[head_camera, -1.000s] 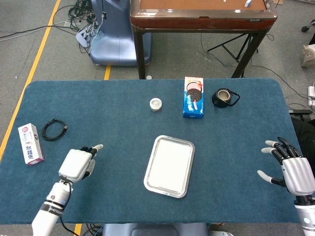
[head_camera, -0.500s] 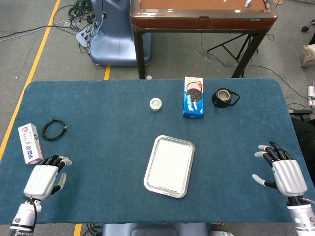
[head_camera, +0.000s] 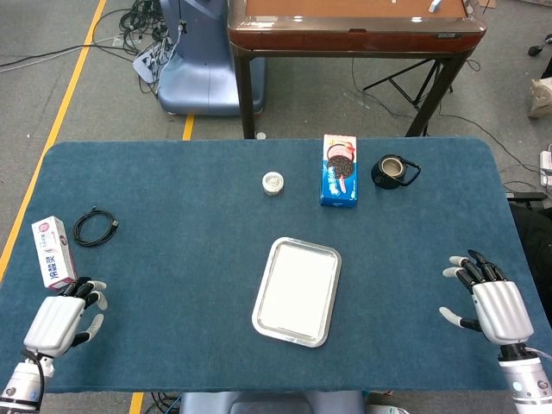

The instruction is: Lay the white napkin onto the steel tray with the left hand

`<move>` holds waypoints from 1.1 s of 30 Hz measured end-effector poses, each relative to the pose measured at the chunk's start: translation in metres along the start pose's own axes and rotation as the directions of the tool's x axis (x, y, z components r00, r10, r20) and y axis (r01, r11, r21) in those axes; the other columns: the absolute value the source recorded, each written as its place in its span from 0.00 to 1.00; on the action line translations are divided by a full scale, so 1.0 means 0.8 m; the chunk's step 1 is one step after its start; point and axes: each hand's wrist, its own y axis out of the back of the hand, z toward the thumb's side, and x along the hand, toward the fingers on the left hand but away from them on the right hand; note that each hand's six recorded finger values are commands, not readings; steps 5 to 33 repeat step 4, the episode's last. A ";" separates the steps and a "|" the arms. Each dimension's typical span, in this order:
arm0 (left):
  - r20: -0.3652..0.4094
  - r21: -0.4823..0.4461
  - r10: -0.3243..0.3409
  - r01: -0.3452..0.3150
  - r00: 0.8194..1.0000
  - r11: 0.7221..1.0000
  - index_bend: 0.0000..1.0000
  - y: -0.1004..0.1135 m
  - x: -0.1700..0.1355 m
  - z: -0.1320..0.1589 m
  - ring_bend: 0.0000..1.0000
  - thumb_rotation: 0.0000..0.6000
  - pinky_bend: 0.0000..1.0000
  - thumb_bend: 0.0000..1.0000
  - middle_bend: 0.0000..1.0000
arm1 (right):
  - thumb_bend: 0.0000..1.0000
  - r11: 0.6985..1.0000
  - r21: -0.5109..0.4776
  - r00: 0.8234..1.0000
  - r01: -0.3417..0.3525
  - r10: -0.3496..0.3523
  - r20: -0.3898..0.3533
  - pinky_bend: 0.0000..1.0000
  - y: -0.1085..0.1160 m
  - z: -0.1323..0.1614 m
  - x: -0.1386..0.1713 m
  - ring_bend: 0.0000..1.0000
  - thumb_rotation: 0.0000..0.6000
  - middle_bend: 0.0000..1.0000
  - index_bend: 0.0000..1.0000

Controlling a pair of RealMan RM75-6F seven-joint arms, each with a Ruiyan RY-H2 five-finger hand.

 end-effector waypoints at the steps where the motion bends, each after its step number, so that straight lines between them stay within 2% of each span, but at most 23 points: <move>1: -0.002 -0.012 0.003 -0.003 1.000 1.000 0.51 0.001 0.001 -0.001 0.19 1.00 0.45 0.39 0.32 | 0.03 1.000 0.000 1.000 -0.001 0.001 0.004 0.23 0.000 -0.001 0.000 0.12 1.00 0.26 0.37; 4: -0.007 -0.033 0.003 -0.003 1.000 0.999 0.51 0.000 0.006 -0.005 0.19 1.00 0.45 0.39 0.32 | 0.03 1.000 0.006 1.000 -0.008 0.008 0.016 0.23 -0.001 -0.007 -0.001 0.12 1.00 0.26 0.37; 33: -0.007 -0.033 0.003 -0.003 1.000 0.999 0.51 0.000 0.006 -0.005 0.19 1.00 0.45 0.39 0.32 | 0.03 1.000 0.006 1.000 -0.008 0.008 0.016 0.23 -0.001 -0.007 -0.001 0.12 1.00 0.26 0.37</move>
